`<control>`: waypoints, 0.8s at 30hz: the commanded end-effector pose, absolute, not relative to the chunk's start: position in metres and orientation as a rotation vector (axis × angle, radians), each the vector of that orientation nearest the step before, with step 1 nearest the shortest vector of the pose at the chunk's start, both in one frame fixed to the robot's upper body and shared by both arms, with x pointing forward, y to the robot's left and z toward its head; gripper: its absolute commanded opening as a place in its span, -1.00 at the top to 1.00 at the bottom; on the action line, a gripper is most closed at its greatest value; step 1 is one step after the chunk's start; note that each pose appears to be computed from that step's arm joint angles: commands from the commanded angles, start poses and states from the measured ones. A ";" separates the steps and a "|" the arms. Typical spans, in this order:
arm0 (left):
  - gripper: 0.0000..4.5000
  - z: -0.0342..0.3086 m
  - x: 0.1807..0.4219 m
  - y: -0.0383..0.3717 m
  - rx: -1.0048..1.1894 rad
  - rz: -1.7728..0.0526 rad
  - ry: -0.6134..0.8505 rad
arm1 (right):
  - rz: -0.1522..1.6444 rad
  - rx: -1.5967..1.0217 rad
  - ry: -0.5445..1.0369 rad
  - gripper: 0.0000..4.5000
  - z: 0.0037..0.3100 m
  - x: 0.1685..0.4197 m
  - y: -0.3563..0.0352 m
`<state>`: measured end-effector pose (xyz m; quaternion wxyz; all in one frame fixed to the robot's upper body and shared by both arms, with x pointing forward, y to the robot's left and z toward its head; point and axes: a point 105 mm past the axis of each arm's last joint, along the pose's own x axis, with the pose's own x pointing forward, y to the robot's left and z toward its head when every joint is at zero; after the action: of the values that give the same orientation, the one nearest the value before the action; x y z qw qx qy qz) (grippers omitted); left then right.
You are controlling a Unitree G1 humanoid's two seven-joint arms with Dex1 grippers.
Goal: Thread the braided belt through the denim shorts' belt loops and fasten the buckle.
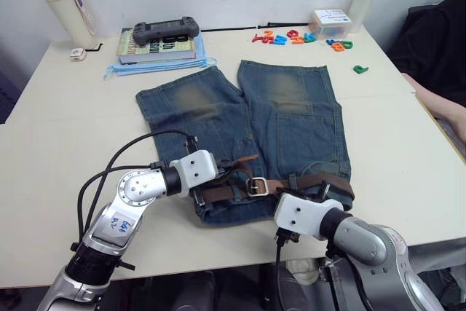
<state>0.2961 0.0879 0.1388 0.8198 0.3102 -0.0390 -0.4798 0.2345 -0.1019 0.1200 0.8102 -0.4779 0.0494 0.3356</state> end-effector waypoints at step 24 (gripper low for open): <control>1.00 0.151 0.292 0.084 0.652 -1.020 -0.128 | 0.498 -1.180 0.035 -0.99 0.114 0.249 -0.111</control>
<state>0.2964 0.0890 0.1373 0.8254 0.3014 -0.0319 -0.4763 0.2460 -0.1066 0.1148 0.8013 -0.5434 0.0118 0.2500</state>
